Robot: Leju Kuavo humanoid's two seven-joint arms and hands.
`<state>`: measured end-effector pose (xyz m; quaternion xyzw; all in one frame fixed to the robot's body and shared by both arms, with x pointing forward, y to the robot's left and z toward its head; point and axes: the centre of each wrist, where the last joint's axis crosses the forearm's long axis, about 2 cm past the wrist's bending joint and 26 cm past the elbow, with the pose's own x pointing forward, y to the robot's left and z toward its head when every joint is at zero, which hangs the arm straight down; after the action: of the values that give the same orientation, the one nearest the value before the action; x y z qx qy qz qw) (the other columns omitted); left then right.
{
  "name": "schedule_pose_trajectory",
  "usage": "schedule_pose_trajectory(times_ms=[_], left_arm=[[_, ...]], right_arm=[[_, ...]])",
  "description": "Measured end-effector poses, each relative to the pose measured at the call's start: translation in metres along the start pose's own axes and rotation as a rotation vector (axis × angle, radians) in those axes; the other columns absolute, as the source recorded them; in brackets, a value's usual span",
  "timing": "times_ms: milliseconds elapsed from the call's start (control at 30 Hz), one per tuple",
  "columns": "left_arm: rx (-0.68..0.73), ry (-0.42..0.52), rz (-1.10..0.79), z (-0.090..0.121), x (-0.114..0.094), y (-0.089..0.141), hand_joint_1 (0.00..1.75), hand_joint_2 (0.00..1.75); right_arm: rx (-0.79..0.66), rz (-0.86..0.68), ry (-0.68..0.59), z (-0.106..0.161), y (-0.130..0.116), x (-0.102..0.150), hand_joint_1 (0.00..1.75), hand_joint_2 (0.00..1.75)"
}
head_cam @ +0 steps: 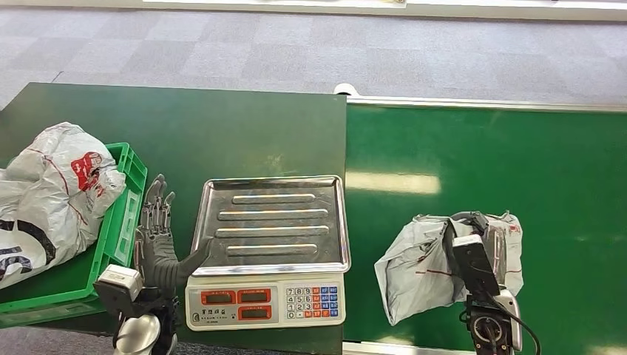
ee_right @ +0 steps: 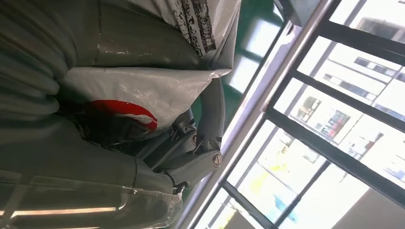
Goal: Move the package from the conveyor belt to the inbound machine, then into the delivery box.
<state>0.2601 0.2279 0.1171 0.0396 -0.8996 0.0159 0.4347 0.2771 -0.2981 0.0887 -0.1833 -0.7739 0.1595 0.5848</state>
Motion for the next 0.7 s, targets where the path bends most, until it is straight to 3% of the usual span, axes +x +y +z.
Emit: schedule_pose_trajectory(times_ms=[267,467,700], left_arm=[[-0.007,-0.001,0.016,0.0,0.001,-0.003,0.0,1.75],[-0.007,-0.006,0.032,-0.002,0.001,-0.005,0.0,1.75],[-0.004,-0.023,0.043,-0.011,0.001,-0.006,0.0,1.75]], right_arm=[[-0.085,0.073,-0.216,-0.018,-0.029,0.035,1.75,1.75],[-0.137,0.089,-0.413,-0.049,-0.041,0.069,1.75,1.75],[-0.034,0.073,-0.663,-0.094,-0.028,0.129,1.75,1.75]])
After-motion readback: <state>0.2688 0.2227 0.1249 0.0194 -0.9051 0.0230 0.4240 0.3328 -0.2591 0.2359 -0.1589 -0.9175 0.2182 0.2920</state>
